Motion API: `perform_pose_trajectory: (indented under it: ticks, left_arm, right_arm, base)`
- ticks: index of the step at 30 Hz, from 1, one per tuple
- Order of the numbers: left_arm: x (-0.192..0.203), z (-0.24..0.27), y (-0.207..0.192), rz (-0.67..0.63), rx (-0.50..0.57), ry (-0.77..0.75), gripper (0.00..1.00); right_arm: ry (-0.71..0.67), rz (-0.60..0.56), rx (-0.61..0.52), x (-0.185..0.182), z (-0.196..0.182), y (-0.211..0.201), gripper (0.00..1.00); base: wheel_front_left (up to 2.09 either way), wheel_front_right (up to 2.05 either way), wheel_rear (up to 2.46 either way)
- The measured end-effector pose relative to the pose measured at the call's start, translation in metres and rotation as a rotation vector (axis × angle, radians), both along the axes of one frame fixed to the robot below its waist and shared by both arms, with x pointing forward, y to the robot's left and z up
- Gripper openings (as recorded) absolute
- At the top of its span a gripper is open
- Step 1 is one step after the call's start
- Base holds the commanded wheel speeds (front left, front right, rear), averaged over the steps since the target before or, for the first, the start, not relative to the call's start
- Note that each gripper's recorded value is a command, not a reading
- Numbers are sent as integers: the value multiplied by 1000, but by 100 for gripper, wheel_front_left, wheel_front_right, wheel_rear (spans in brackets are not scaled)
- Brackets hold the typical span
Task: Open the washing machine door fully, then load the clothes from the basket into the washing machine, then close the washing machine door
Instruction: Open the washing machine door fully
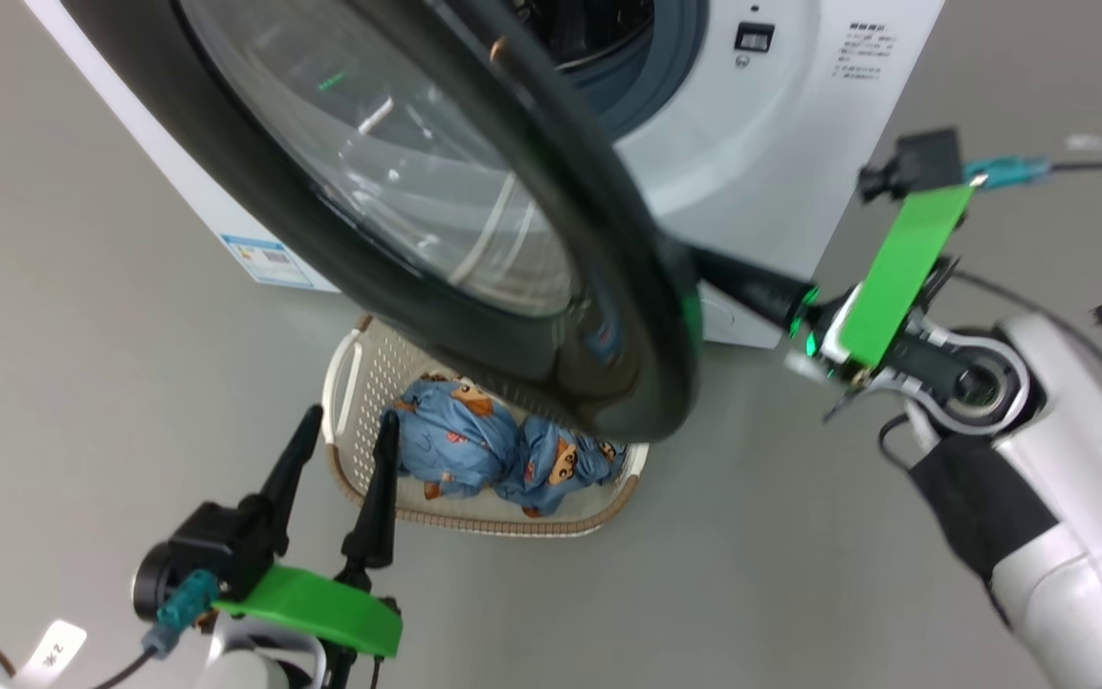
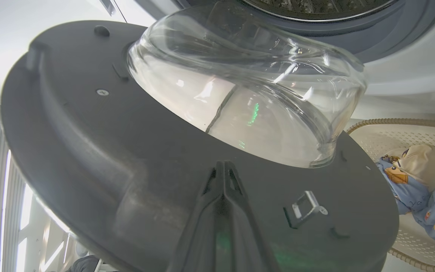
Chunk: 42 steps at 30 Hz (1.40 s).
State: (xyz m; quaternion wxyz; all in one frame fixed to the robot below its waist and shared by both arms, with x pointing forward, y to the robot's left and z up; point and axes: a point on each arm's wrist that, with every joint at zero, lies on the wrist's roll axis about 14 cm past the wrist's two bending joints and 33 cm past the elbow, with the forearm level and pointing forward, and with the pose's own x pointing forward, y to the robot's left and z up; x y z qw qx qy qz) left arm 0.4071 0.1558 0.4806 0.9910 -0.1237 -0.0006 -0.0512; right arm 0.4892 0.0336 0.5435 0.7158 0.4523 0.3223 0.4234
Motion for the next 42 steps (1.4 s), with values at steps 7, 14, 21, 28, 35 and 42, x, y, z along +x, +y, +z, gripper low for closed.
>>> perform_pose_trajectory:
  ticks: [7,14,21,28,35,42]
  left_arm:
    - [-17,1,2,11,7,3,100]
    - [-42,2,9,40,5,4,100]
    - [-61,9,14,62,0,-17,100]
    - [-72,13,23,93,0,-30,100]
    - [-77,18,32,124,2,-46,100]
    - [-85,21,50,185,8,-52,100]
  right_arm:
    - [13,50,7,-31,0,12,0]
    - [24,82,11,-61,1,21,0]
    - [18,123,37,-87,11,38,0]
    - [15,174,53,-103,17,57,0]
    - [24,238,64,-118,18,77,0]
    - [35,314,73,-135,17,99,0]
  base:
    - [0,0,0]
    - [0,0,0]
    - [0,0,0]
    - [0,0,0]
    - [0,0,0]
    - [0,0,0]
